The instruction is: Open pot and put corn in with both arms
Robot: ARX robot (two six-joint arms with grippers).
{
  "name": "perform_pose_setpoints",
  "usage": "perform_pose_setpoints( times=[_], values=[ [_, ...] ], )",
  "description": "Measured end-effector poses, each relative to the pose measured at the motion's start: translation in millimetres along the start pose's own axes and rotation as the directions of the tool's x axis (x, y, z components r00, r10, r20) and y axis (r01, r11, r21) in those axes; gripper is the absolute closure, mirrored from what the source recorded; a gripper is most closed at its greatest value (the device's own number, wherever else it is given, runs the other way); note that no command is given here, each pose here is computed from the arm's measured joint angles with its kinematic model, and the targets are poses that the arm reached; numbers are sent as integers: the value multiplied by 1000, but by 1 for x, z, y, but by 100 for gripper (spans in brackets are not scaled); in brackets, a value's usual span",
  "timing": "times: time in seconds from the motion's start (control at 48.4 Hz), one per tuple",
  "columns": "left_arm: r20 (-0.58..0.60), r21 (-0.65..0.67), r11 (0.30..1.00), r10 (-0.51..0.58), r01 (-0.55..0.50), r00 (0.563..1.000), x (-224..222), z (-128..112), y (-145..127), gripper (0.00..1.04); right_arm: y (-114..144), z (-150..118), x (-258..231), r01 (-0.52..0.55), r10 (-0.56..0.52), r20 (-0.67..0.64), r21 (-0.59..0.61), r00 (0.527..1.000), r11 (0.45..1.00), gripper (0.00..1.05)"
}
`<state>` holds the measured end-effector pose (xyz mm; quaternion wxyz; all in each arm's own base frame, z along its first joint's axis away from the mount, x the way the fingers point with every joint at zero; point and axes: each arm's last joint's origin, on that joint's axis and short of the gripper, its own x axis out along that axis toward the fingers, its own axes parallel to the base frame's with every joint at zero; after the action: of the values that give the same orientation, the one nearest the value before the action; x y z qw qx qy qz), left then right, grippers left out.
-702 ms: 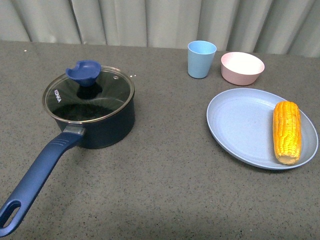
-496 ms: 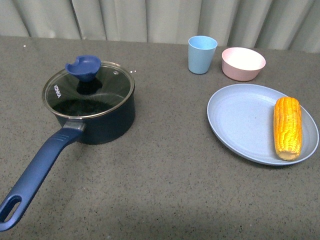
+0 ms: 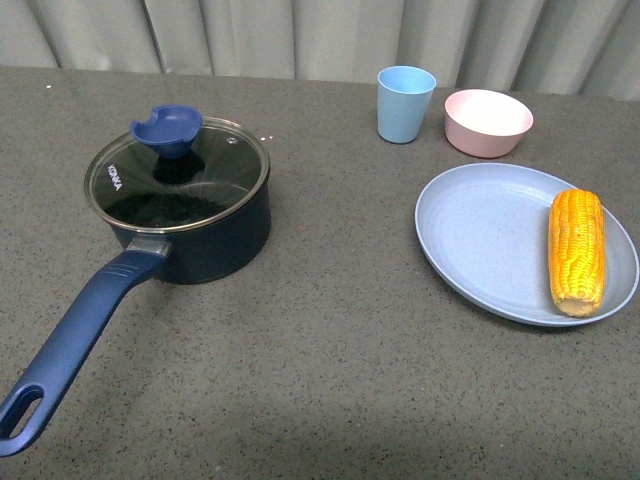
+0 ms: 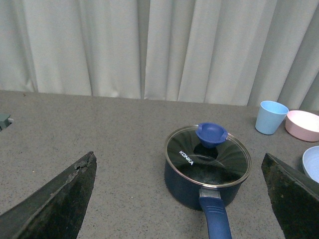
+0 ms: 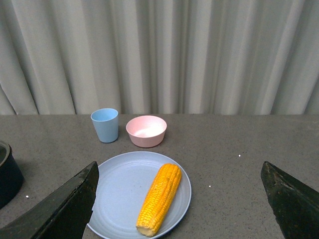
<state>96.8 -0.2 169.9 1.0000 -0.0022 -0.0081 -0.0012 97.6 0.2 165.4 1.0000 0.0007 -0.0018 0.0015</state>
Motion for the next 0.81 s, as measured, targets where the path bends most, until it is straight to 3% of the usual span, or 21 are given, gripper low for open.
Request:
perform_pose_setpoints(
  times=[0.806],
  values=[
    [0,0,1000,0,0,1000,0,0,0,7,0,0,0,0,0,0,0,1000,1000,9]
  ],
)
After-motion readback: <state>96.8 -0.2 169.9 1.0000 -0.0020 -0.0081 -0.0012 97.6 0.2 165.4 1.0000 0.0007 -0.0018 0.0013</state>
